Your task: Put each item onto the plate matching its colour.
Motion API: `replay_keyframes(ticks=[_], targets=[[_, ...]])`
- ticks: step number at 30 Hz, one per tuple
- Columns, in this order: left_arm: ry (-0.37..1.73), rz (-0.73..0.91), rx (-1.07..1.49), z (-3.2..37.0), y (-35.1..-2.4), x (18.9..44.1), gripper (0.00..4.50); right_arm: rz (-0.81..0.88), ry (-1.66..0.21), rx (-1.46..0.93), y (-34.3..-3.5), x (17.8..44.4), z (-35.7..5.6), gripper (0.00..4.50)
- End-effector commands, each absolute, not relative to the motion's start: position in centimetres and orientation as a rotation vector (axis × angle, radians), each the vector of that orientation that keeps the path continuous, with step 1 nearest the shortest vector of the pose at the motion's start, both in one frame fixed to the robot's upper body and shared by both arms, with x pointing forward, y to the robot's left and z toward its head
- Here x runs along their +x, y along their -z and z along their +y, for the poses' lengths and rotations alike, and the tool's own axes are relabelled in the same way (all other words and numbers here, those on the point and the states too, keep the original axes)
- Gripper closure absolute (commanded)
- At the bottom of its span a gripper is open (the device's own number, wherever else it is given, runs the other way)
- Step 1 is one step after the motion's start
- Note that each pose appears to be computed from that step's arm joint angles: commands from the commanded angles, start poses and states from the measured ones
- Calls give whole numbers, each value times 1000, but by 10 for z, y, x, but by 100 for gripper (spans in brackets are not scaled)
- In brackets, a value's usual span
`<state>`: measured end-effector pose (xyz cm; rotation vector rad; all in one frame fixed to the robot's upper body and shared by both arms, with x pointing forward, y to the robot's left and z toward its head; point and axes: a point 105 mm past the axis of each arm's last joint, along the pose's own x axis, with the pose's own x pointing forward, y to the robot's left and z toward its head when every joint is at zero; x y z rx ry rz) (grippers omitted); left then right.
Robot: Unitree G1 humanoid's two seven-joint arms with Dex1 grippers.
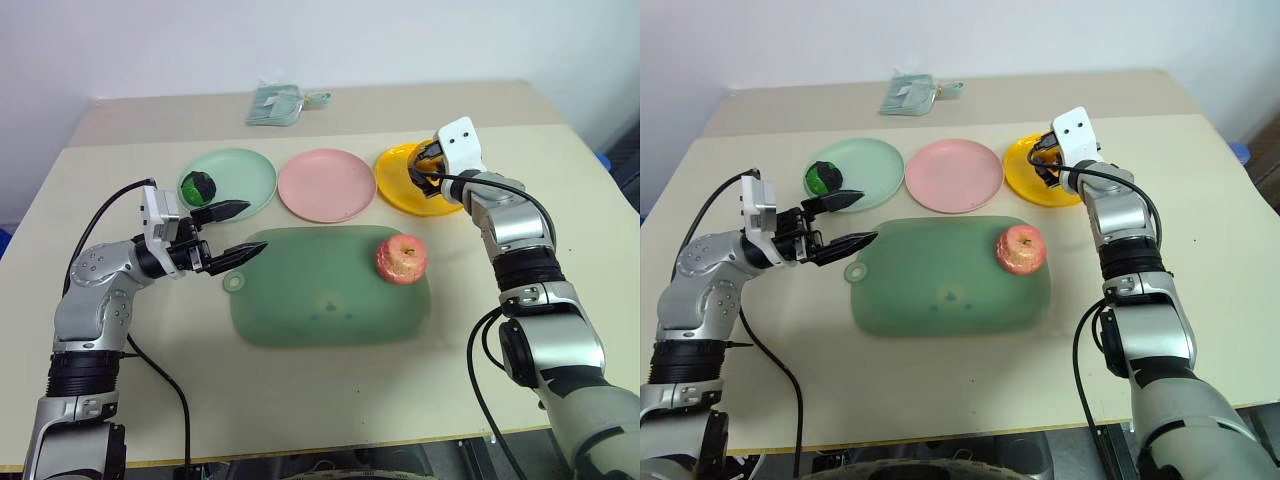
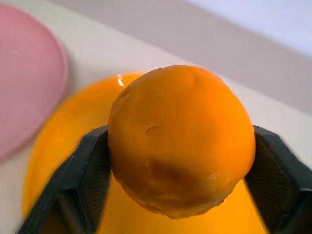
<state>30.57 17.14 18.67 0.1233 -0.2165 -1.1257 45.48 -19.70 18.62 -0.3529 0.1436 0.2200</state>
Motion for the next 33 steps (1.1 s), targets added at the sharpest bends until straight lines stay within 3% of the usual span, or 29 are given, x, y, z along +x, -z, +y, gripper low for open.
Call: replay_keyframes(ticks=[1, 5, 8, 11, 15, 19, 26, 30, 33], targets=[[1135, -241, 170, 173, -196, 304, 39, 49, -231, -292, -213, 454, -195, 7], [1168, -240, 137, 175, -200, 299, 39, -101, -259, -199, -249, 449, -193, 7], [1228, -224, 67, 175, -206, 289, 39, -173, -566, -66, -271, 417, -164, 7], [1291, -180, 50, 174, -205, 278, 39, -104, -886, -135, -260, 365, -144, 7], [1334, -119, 46, 174, -198, 269, 39, 111, -1074, -283, -223, 318, -148, 7], [1354, -93, 42, 171, -192, 267, 39, 246, -1087, -387, -197, 307, -163, 7], [1360, -100, 63, 165, -189, 270, 39, 384, -1011, -534, -151, 314, -183, 7], [1348, -97, 80, 168, -189, 272, 39, 387, -1036, -497, -143, 313, -178, 7], [1332, -100, 92, 169, -189, 274, 39, 385, -1026, -505, -141, 318, -176, 82]])
